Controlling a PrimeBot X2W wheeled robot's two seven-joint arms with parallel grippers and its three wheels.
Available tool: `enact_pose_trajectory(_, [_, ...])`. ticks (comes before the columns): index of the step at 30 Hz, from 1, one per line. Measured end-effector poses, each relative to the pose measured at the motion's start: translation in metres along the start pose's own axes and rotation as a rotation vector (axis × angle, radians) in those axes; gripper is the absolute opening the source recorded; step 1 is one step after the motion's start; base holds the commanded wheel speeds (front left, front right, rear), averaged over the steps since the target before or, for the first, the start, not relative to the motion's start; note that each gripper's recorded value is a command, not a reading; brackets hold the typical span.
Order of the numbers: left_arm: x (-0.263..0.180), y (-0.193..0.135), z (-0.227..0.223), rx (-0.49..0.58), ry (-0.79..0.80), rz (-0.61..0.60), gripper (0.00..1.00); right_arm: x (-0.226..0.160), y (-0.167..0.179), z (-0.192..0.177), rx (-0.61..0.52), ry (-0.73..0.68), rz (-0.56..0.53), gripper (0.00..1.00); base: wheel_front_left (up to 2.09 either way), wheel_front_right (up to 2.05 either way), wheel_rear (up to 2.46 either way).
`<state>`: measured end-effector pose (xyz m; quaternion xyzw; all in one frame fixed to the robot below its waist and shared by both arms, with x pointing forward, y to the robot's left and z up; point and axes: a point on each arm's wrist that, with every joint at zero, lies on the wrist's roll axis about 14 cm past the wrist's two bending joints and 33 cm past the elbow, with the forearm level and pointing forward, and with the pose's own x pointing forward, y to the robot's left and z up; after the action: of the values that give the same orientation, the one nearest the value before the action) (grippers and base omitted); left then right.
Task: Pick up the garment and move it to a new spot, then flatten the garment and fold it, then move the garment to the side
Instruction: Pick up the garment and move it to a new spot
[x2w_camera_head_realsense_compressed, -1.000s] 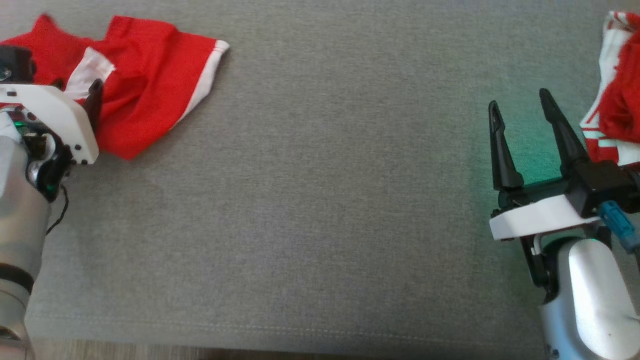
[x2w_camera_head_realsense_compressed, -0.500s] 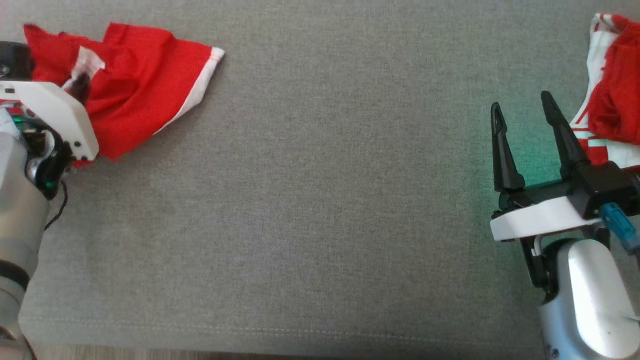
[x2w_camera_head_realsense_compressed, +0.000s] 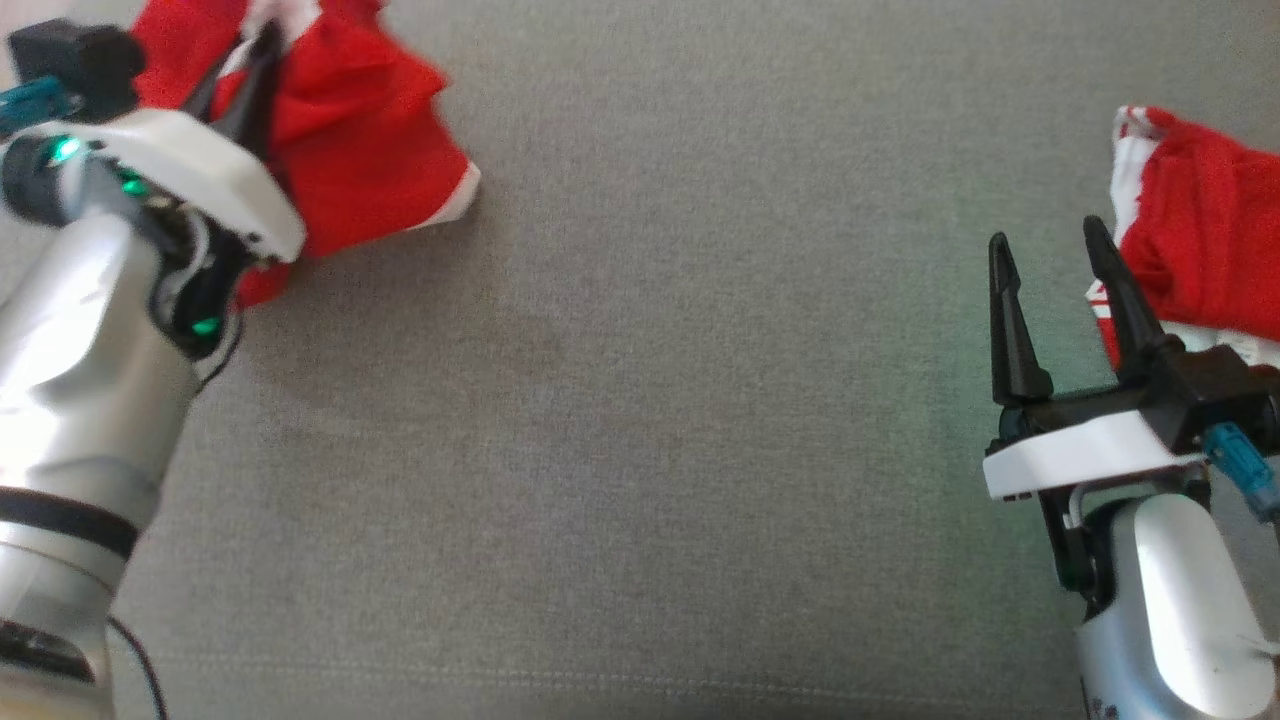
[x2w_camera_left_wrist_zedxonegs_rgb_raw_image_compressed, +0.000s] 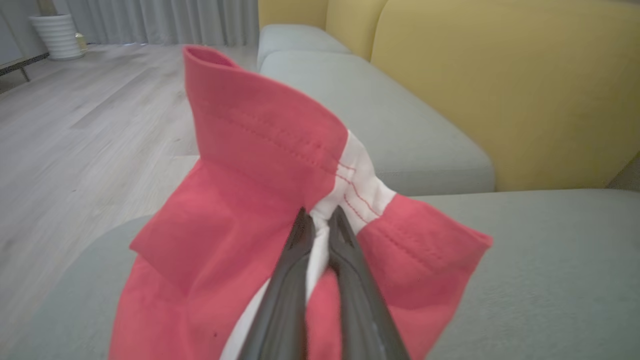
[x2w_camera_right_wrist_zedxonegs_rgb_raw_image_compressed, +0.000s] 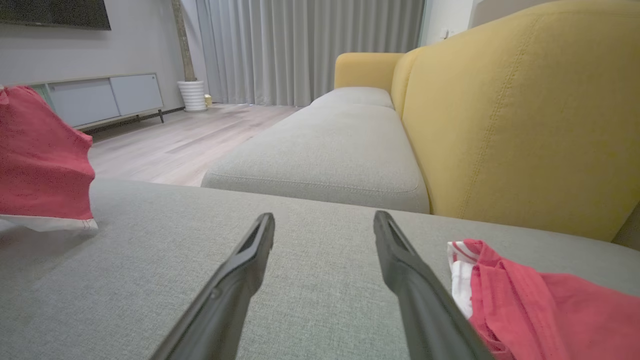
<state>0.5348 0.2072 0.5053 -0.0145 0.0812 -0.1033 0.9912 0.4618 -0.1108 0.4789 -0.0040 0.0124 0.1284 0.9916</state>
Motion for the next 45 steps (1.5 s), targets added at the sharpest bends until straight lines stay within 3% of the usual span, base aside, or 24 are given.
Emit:
enact_pose_trajectory(8, [0.001,-0.082,0.049,-0.038,-0.150,-0.189,0.00,-0.015,-0.011,0.016,0.010,-0.041,-0.039,1.00,0.00,0.00,0.00])
enact_pose_trajectory(15, [-0.002,-0.144,0.041,-0.028,-0.130,-0.301,0.00,-0.024,-0.020,0.017,0.013,-0.050,-0.067,1.00,0.00,0.00,0.00])
enact_pose_trajectory(24, [-0.019,-0.268,-0.004,0.045,-0.058,-0.504,0.00,-0.037,-0.032,0.014,0.029,-0.046,-0.107,1.00,0.00,0.00,0.00])
enact_pose_trajectory(25, [-0.022,-0.277,-0.013,0.061,-0.039,-0.526,0.54,-0.039,-0.035,0.014,0.029,-0.046,-0.116,1.00,0.00,0.00,0.00])
enact_pose_trajectory(26, [-0.025,-0.284,-0.022,0.078,-0.019,-0.547,1.00,-0.041,-0.038,0.013,0.029,-0.043,-0.124,1.00,0.00,0.00,0.00])
enact_pose_trajectory(27, [-0.028,-0.289,-0.031,0.087,0.001,-0.561,1.00,-0.043,-0.040,0.012,0.028,-0.040,-0.131,1.00,0.00,0.00,0.00])
enact_pose_trajectory(31, [-0.034,-0.292,-0.051,0.071,0.036,-0.568,1.00,-0.048,-0.047,0.011,0.034,-0.040,-0.153,1.00,0.00,0.00,0.00])
enact_pose_trajectory(36, [-0.025,-0.272,-0.030,-0.022,-0.023,-0.480,1.00,-0.047,-0.043,0.012,0.036,-0.045,-0.143,1.00,0.00,0.00,0.00])
enact_pose_trajectory(40, [-0.016,-0.229,-0.004,-0.075,-0.092,-0.357,1.00,-0.043,-0.036,0.015,0.039,-0.055,-0.122,1.00,0.00,0.00,0.00])
enact_pose_trajectory(45, [-0.030,-0.147,0.009,-0.116,-0.155,-0.168,1.00,-0.038,-0.021,0.018,0.045,-0.063,-0.082,1.00,0.00,0.00,0.00])
